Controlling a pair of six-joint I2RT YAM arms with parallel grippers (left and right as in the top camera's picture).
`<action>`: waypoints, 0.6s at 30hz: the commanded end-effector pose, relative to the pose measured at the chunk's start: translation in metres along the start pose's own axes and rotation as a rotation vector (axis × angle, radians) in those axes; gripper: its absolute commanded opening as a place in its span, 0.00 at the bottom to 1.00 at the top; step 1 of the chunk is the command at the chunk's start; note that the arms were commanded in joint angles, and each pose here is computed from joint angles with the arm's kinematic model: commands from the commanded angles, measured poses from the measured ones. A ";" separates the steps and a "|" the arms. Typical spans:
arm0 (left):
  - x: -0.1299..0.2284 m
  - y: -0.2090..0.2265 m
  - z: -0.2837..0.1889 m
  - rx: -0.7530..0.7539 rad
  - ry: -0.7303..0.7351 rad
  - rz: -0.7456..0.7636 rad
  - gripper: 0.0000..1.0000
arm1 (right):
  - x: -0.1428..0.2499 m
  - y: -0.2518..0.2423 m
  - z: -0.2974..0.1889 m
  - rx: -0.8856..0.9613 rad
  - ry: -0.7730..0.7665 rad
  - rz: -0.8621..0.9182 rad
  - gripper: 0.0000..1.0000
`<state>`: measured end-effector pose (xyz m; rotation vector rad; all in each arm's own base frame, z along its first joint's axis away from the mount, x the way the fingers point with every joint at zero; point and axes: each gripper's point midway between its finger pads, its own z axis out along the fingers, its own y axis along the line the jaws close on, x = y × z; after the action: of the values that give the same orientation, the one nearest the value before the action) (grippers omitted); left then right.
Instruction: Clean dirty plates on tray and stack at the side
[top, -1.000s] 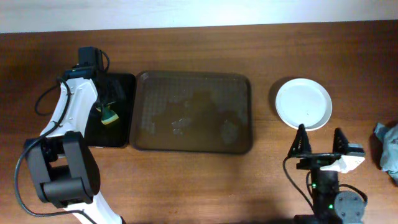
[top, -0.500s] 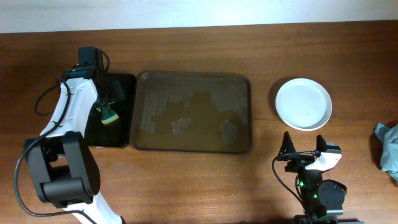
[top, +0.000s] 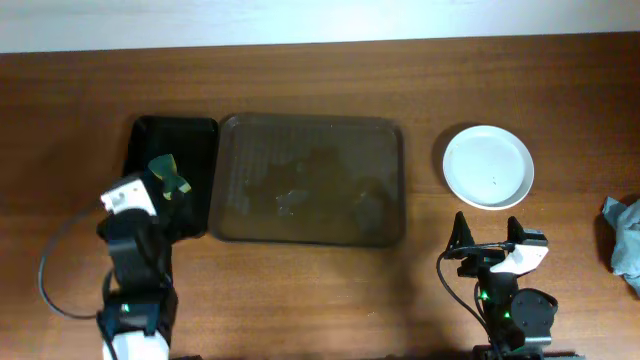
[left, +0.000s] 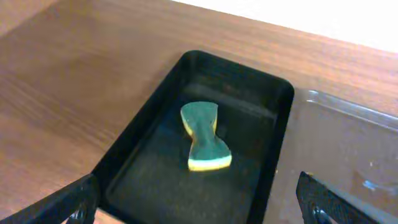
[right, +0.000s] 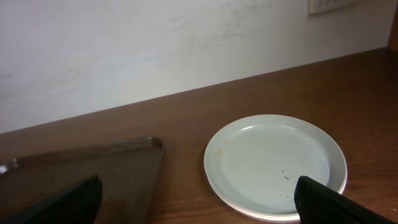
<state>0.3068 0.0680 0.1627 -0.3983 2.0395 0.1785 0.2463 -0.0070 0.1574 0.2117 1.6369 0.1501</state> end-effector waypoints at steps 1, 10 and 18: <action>0.003 -0.009 -0.031 0.113 -0.265 0.105 0.99 | 0.003 0.001 0.000 -0.004 0.007 -0.007 0.98; 0.040 -0.016 -0.061 0.157 -0.445 0.348 0.99 | 0.003 0.001 0.000 -0.005 0.007 -0.007 0.98; 0.040 -0.015 -0.061 0.156 -0.447 0.346 0.99 | 0.003 0.001 0.000 -0.004 0.007 -0.007 0.98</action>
<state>0.2441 0.0305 0.1586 0.0660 1.6558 0.2859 0.2463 -0.0070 0.1572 0.2124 1.6376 0.1501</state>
